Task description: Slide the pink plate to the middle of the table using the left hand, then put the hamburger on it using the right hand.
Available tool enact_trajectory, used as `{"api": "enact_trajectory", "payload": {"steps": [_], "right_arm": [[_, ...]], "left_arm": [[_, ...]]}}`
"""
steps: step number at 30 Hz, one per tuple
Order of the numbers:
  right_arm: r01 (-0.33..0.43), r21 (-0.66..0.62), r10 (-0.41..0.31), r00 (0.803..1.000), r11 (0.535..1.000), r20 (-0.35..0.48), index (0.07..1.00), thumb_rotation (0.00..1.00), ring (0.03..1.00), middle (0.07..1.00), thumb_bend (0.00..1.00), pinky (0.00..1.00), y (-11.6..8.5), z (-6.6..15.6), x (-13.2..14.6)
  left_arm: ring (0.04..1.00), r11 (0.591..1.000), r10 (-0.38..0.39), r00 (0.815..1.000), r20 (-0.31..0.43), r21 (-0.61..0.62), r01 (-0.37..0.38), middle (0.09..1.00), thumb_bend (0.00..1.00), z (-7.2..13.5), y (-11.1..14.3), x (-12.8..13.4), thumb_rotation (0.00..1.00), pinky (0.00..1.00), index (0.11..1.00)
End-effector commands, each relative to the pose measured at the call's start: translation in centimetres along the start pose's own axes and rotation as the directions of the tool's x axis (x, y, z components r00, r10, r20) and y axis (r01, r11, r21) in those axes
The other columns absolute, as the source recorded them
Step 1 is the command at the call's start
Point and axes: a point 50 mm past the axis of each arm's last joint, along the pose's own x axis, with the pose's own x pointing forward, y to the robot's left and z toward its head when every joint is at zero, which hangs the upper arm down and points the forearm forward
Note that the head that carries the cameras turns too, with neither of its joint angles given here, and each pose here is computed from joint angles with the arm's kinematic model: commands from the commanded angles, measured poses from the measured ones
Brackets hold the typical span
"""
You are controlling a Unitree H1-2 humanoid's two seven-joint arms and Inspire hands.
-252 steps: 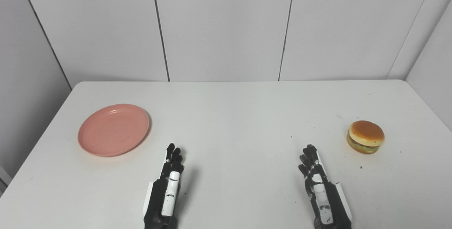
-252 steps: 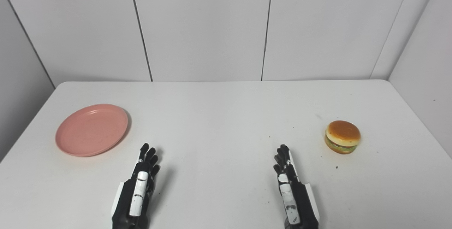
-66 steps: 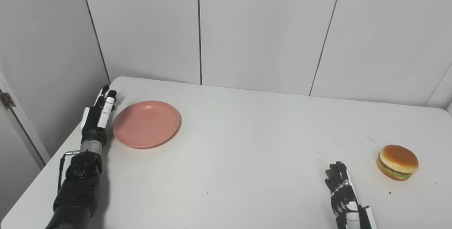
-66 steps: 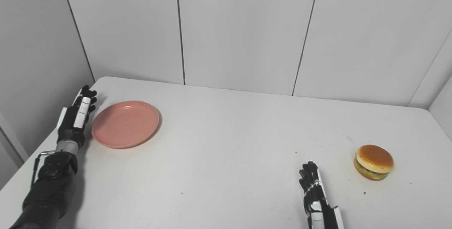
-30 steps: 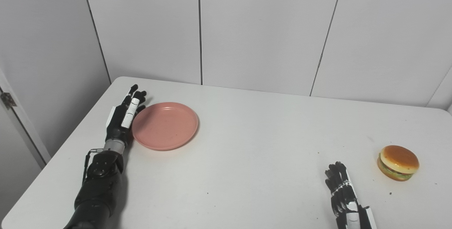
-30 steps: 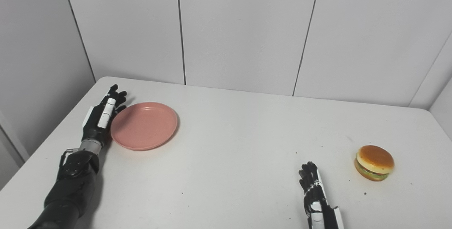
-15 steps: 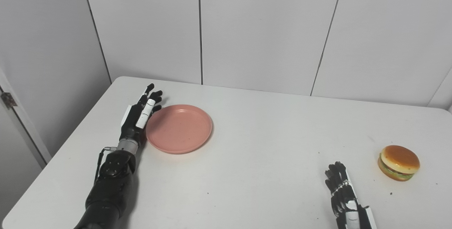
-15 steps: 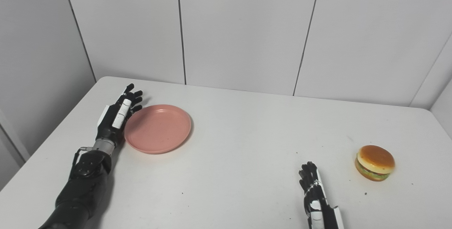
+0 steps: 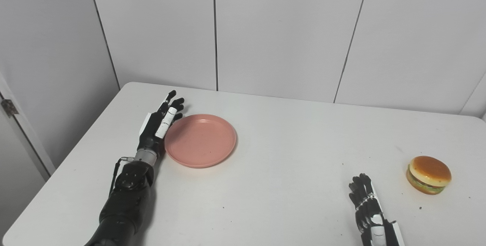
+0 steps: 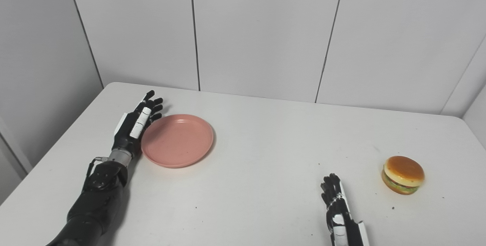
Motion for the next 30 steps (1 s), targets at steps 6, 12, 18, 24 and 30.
{"api": "enact_trajectory", "payload": {"steps": [6,12,18,24,30], "right_arm": [[-0.014,-0.009,0.012,0.989,1.0,-0.144,0.971,1.0,0.965,0.962,0.84,1.0,0.0,-1.9,-2.6],[-0.015,-0.012,0.013,0.99,1.0,-0.141,0.97,1.0,0.964,0.96,0.84,1.0,0.2,-1.8,-2.6],[-0.018,-0.006,0.017,0.99,1.0,-0.141,0.974,1.0,0.971,0.963,0.85,1.0,0.3,-1.6,-2.6],[-0.02,-0.007,0.018,0.99,1.0,-0.14,0.975,1.0,0.971,0.961,0.84,1.0,0.4,-1.7,-2.6],[-0.02,-0.012,0.019,0.99,1.0,-0.138,0.973,1.0,0.969,0.961,0.84,1.0,0.6,-1.6,-2.5]], "left_arm": [[0.875,0.999,-0.045,0.999,-0.018,-0.02,0.045,0.888,0.89,-1.6,-2.8,-0.9,0.84,0.82,0.927],[0.878,0.997,-0.078,0.997,-0.027,-0.023,0.078,0.89,0.86,-1.9,-3.7,-1.1,0.82,0.82,0.933],[0.89,0.995,-0.086,0.995,-0.045,-0.063,0.083,0.902,0.87,-2.4,-5.1,-1.7,0.8,0.82,0.941],[0.898,0.991,-0.099,0.993,-0.057,-0.094,0.093,0.9,0.85,-2.6,-6.6,-2.0,0.8,0.82,0.931],[0.902,0.983,-0.124,0.991,-0.055,-0.142,0.116,0.908,0.84,-2.7,-8.6,-2.2,0.78,0.85,0.94]]}}
